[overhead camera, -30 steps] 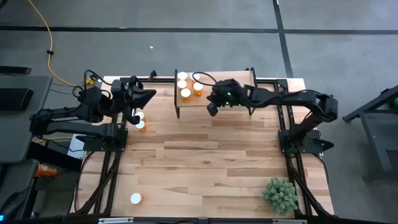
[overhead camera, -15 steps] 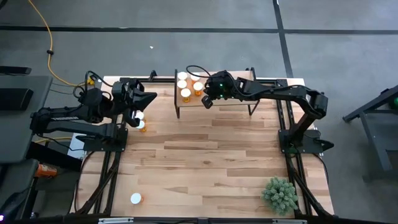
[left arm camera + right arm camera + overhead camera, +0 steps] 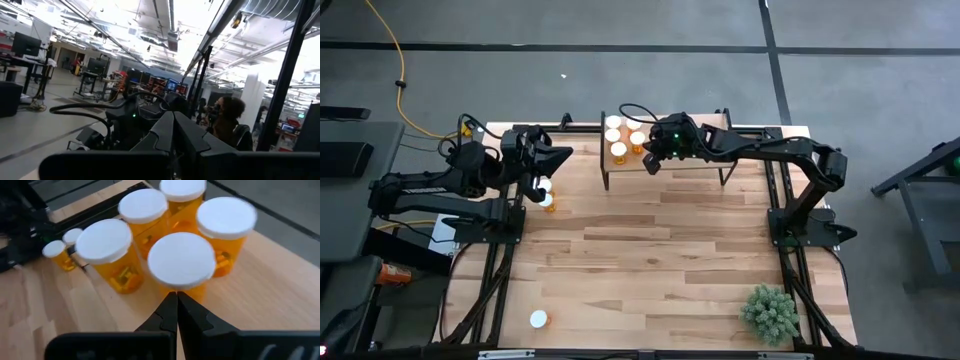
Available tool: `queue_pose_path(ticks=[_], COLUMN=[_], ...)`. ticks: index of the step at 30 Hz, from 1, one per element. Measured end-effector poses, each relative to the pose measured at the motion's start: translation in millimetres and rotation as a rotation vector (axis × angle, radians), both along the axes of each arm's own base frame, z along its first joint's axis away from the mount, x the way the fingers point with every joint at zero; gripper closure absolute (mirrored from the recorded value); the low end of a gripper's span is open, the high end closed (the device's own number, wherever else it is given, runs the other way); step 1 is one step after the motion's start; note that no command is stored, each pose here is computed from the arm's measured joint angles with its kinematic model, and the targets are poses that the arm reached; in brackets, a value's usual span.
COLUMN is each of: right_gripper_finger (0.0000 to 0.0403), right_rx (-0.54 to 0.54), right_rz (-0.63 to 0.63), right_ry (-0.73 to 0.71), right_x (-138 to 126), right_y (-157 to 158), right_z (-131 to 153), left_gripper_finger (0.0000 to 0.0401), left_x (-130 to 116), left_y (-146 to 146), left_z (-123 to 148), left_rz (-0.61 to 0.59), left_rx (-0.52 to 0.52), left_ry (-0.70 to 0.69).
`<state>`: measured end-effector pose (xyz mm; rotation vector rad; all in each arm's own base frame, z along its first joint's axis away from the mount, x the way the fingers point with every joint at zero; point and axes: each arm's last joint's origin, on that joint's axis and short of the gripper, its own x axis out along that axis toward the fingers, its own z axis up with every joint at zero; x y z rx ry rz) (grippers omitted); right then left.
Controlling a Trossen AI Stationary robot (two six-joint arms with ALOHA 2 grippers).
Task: Pick and place medicine bottles onto shelf by color
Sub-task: Put the orange pill bottle on the shelf aligned with the other orange pill bottle, then adjust the orange pill bottle on the shelf
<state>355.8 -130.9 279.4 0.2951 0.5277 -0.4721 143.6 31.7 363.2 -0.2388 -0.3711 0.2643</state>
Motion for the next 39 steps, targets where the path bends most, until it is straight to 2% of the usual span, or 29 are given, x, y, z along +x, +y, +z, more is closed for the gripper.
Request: queue_pose_path(ticks=[5, 11, 23, 29, 33, 36, 39], right_gripper_finger=[0.0403, 0.0403, 0.0403, 0.0403, 0.0403, 0.0403, 0.0403], right_rx=[-0.015, -0.06, -0.07, -0.065, -0.038, 0.007, -0.006], right_rz=[0.037, -0.033, 0.001, 0.005, 0.035, 0.104, 0.12], right_ry=[0.01, 0.082, -0.031, -0.021, 0.016, 0.021, 0.014], right_x=[0.2, -3.5, 3.2, 2.6, 2.9, 8.4, 18.7], right_y=[0.7, -0.9, -2.2, -1.8, 6.5, 20.6, 32.3], right_z=[-0.2, -3.9, 3.6, 2.9, -0.3, -4.6, -11.6], left_gripper_finger=[0.0401, 0.0401, 0.0401, 0.0401, 0.0401, 0.0401, 0.0401], left_x=[0.1, 0.1, 0.3, 0.7, 0.8, 0.8, 0.8], left_y=[0.0, 0.0, 0.0, 0.0, 0.0, 0.1, 0.1], left_z=[-0.4, -0.4, -0.7, -2.0, -2.4, -2.4, -2.4], left_rz=[-0.002, -0.006, -0.009, -0.01, -0.01, -0.01, -0.008], left_rx=[-0.003, -0.013, -0.02, -0.022, -0.023, -0.022, -0.016], left_ry=[0.003, 0.0, 0.002, 0.015, 0.019, 0.02, 0.022])
